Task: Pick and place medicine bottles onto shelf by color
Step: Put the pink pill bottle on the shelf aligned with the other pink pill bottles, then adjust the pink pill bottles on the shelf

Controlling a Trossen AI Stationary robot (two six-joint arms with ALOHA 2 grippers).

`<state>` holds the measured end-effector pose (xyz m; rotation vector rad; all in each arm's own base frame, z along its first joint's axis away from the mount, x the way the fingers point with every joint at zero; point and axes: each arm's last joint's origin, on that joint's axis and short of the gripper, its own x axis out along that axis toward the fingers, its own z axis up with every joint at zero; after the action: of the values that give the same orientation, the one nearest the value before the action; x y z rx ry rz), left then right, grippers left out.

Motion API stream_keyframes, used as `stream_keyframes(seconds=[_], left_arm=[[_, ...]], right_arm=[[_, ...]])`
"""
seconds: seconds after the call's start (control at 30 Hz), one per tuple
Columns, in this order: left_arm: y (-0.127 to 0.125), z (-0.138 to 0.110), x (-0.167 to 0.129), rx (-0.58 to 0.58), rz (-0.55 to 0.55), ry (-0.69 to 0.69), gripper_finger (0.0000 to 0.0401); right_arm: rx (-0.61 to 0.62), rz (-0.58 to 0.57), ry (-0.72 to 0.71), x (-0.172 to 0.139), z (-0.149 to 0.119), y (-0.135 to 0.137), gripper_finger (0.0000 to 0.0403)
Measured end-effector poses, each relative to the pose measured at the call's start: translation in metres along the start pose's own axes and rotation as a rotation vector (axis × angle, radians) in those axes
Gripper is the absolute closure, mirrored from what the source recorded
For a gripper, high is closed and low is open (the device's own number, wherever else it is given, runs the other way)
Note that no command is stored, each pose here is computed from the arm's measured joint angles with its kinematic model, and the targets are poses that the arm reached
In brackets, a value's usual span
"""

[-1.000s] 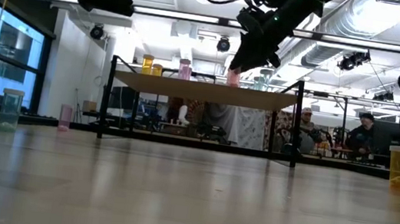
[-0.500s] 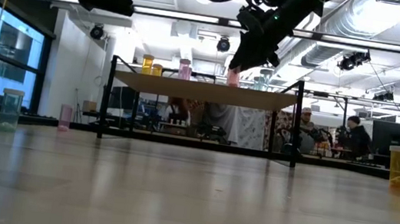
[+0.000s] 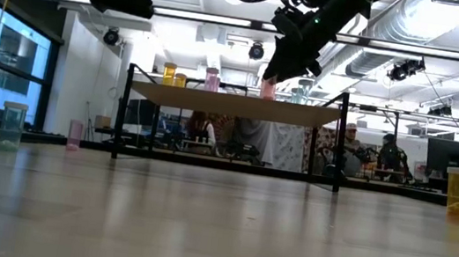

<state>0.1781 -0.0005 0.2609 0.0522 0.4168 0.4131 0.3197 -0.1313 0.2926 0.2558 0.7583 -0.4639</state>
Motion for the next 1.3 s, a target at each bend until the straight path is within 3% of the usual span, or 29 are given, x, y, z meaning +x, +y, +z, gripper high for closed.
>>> stream_keyframes(seconds=[0.8,1.3], left_arm=[[0.0000,0.0000,0.0000,-0.001,0.000,0.000,0.0188],[0.0000,0.0000,0.0000,-0.001,0.000,0.000,0.0188]], right_arm=[[0.029,-0.028,-0.037,0.0000,0.0032,-0.0006,0.0205],[0.034,-0.027,-0.085,-0.0048,0.0080,-0.0019,0.0201]])
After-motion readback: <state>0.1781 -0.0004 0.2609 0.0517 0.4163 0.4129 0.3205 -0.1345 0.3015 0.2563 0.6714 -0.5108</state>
